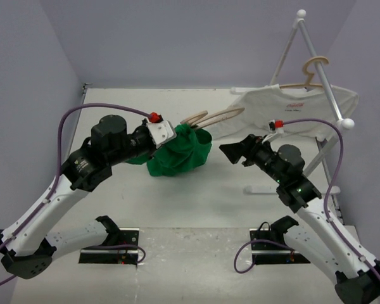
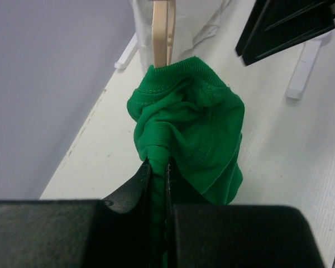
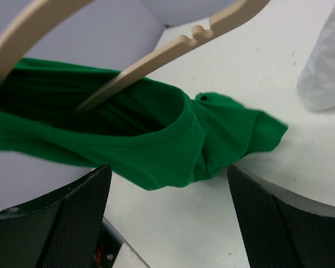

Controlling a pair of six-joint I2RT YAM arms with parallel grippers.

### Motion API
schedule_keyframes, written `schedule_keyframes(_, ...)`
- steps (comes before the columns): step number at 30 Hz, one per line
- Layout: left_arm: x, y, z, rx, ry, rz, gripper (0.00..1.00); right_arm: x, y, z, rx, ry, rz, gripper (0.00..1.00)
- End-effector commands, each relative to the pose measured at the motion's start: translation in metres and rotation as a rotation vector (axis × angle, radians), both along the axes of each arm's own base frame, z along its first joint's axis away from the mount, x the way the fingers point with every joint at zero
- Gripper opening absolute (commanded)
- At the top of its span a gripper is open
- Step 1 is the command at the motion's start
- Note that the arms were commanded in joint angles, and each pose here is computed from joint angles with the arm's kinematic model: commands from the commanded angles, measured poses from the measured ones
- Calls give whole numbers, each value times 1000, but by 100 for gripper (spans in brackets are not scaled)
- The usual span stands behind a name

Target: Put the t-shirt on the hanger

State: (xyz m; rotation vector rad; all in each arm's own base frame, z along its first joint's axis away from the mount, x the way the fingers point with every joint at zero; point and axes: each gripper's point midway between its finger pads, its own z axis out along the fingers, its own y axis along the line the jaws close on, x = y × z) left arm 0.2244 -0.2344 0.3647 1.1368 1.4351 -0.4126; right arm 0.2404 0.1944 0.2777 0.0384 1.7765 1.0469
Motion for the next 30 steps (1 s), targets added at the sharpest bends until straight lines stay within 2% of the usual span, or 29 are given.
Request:
schedule_keyframes(1, -4, -18, 16, -60, 2, -79, 0, 17, 14, 20, 198, 47, -21, 83)
schedule_keyframes(8, -4, -26, 16, -77, 19, -103, 0, 43, 14, -7, 207, 119, -111, 74)
schedule_keyframes(19, 3, -28, 12, -69, 25, -90, 0, 28, 47, -69, 136, 215, -25, 65)
schedule_keyframes(20, 3, -28, 12, -69, 26, -87, 0, 26, 47, -76, 130, 224, -27, 62)
schedule_keyframes(22, 3, -28, 13, -74, 24, -86, 0, 28, 46, -85, 126, 233, -43, 49)
schedule_keyframes(23, 2, -28, 15, -79, 23, -86, 0, 29, 44, -89, 117, 242, -58, 37)
schedule_keyframes(25, 1, -27, 17, -87, 26, -85, 0, 32, 40, -95, 95, 253, -84, 7)
schedule_keyframes(26, -1, -27, 19, -91, 30, -88, 0, 34, 35, -98, 78, 261, -115, 0)
schedule_keyframes(30, -10, -17, 26, -111, 34, -73, 0, 54, -1, -82, -5, 216, -277, 0)
